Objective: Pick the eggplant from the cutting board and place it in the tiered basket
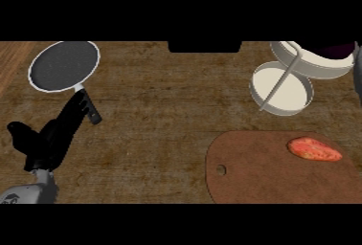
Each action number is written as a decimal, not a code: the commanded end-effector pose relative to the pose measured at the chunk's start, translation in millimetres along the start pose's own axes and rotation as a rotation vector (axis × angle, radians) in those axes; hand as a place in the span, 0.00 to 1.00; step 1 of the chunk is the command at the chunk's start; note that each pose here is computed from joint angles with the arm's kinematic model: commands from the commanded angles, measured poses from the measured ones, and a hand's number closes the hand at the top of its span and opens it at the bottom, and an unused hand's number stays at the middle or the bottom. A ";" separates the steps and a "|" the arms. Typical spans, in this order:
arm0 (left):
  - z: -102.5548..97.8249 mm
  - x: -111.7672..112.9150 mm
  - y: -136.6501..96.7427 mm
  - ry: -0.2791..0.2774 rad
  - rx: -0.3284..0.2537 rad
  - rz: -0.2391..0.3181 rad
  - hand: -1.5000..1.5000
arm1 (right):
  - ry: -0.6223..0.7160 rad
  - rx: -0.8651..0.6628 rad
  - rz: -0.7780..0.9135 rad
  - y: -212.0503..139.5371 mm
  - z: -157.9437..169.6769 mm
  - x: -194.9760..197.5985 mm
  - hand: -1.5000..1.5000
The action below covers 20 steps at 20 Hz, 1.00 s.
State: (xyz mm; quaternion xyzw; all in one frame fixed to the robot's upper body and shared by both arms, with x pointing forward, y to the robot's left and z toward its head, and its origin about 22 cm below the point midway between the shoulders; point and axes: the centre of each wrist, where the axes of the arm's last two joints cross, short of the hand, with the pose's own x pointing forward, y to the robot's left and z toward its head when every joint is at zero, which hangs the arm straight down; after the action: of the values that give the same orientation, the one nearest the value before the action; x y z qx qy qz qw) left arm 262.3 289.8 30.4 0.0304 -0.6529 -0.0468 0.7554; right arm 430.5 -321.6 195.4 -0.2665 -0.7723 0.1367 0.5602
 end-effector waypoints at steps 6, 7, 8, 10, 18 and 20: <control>2.0 3.0 6.4 0.005 0.020 0.008 0.50 | 0.066 -0.184 -0.384 -72.7 -9.1 1.3 0.00; -4.6 -3.3 4.6 -0.008 0.003 0.003 0.50 | 0.054 -0.219 -0.399 -72.4 -7.1 -6.9 0.00; 5.1 2.9 -0.2 0.008 0.002 -0.007 0.50 | 0.086 -0.244 -0.391 -92.0 -0.7 -14.4 0.00; 6.8 -3.3 -13.3 -0.006 0.001 0.007 0.50 | 0.076 -0.318 -0.401 -107.7 1.0 -17.0 0.00; 0.7 -3.4 -10.9 -0.013 -0.010 0.006 0.50 | 0.120 -0.454 -0.401 -227.2 39.0 -33.5 0.00; -1.8 7.5 -0.8 -0.007 -0.007 -0.005 0.50 | 0.121 -0.485 -0.390 -255.7 62.7 -45.4 0.00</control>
State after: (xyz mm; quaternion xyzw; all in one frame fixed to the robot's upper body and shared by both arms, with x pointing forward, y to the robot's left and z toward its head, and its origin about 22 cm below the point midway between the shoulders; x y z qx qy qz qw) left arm 262.3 281.9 34.5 0.0281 -0.6570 -0.0476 0.7519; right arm 355.7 -507.1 256.0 -0.2351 -0.7859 -0.1557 0.5504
